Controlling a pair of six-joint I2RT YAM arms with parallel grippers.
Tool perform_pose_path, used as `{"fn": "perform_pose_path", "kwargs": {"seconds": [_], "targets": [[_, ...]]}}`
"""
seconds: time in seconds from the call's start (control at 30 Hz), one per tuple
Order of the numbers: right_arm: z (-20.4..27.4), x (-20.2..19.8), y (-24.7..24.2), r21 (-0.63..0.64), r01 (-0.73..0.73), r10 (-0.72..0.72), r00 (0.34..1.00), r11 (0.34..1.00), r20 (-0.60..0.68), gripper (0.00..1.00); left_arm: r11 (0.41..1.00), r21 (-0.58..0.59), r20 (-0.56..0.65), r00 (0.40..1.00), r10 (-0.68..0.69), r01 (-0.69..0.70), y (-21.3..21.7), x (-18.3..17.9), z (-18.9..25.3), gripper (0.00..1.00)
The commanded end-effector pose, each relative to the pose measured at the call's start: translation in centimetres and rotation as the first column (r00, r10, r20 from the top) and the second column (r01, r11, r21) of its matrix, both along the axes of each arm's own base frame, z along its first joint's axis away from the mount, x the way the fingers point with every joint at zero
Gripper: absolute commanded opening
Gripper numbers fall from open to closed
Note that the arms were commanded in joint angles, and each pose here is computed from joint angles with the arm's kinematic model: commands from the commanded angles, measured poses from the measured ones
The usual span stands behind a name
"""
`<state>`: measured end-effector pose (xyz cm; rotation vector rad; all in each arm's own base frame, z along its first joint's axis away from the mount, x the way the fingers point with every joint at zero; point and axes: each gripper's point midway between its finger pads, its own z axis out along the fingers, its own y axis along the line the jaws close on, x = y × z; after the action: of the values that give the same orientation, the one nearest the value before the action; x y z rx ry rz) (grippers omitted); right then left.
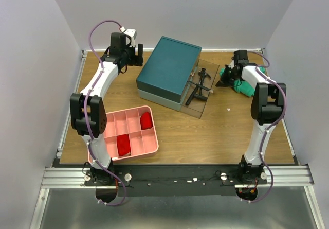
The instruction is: Sort the tools into containers
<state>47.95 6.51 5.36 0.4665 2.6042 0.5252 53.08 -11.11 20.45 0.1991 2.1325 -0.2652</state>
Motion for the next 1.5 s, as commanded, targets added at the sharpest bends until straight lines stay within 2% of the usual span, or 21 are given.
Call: {"fn": "perform_pose_path", "kwargs": {"seconds": [0.0,0.4,0.63,0.9,0.93,0.97,1.0,1.07,1.1,1.2,1.27,1.3,1.33,1.47], "targets": [[0.7,1.3,3.7,0.07,-0.061,0.059,0.998,0.996,0.026,0.01,0.998,-0.037,-0.061,0.996,-0.058,0.055,-1.3,-0.3,-1.7,0.91],[0.3,2.3,12.4,0.238,-0.191,0.189,0.981,0.952,0.032,0.01,0.987,-0.106,-0.116,0.985,-0.129,0.116,-4.0,-0.2,-3.4,0.88],[-0.3,2.6,16.6,0.275,-0.246,0.246,0.969,0.929,0.035,0.01,0.984,-0.125,-0.127,0.981,-0.144,0.128,-4.9,-0.1,-3.5,0.88],[0.3,2.0,18.3,0.315,-0.266,0.268,0.963,0.911,0.038,0.01,0.986,-0.128,-0.133,0.983,-0.128,0.111,-4.8,-0.4,-3.5,0.88],[0.6,2.4,17.6,0.284,-0.25,0.248,0.968,0.926,0.043,0.05,0.987,-0.126,-0.119,0.986,-0.119,0.103,-4.7,-0.2,-2.9,0.88],[1.6,2.1,16.8,0.259,-0.25,0.245,0.968,0.933,0.05,0.13,0.989,-0.117,-0.113,0.988,-0.104,0.091,-4.4,-0.1,-2.7,0.88],[2.5,2.2,16.1,0.237,-0.244,0.236,0.97,0.94,0.062,0.38,0.993,-0.104,-0.1,0.992,-0.074,0.064,-4.0,0.2,-2.2,0.88],[3.0,2.1,13.3,0.174,-0.207,0.2,0.978,0.963,0.059,0.53,0.995,-0.093,-0.054,0.998,-0.039,0.034,-3.3,0.6,-0.3,0.89],[5.1,2.1,12.3,0.151,-0.203,0.189,0.977,0.968,0.098,0.62,0.997,-0.074,-0.028,0.999,0.019,-0.021,-2.4,1.0,0.6,0.9],[7.5,1.9,9.1,0.069,-0.201,0.187,0.969,0.977,0.164,0.76,0.995,-0.07,0.059,0.996,0.07,-0.066,-1.4,1.8,4.0,0.98],[8.9,2.0,7.2,0.011,-0.2,0.194,0.958,0.98,0.21,0.86,0.993,-0.052,0.13,0.985,0.113,-0.107,-0.4,2.3,6.4,0.99],[9.5,2.1,6.3,-0.025,-0.186,0.187,0.958,0.982,0.219,1.0,0.992,-0.049,0.158,0.98,0.119,-0.112,-0.2,2.4,7.6,0.99],[10.8,2.2,4.4,-0.101,-0.124,0.145,0.96,0.987,0.239,1.0,0.993,-0.047,0.184,0.976,0.119,-0.112,0.0,2.4,8.6,0.99],[13.3,0.1,0.2,-0.307,-0.07,0.145,0.963,0.949,0.228,1.0,0.993,-0.028,0.259,0.958,0.119,-0.116,0.9,2.1,11.3,0.99]]}}
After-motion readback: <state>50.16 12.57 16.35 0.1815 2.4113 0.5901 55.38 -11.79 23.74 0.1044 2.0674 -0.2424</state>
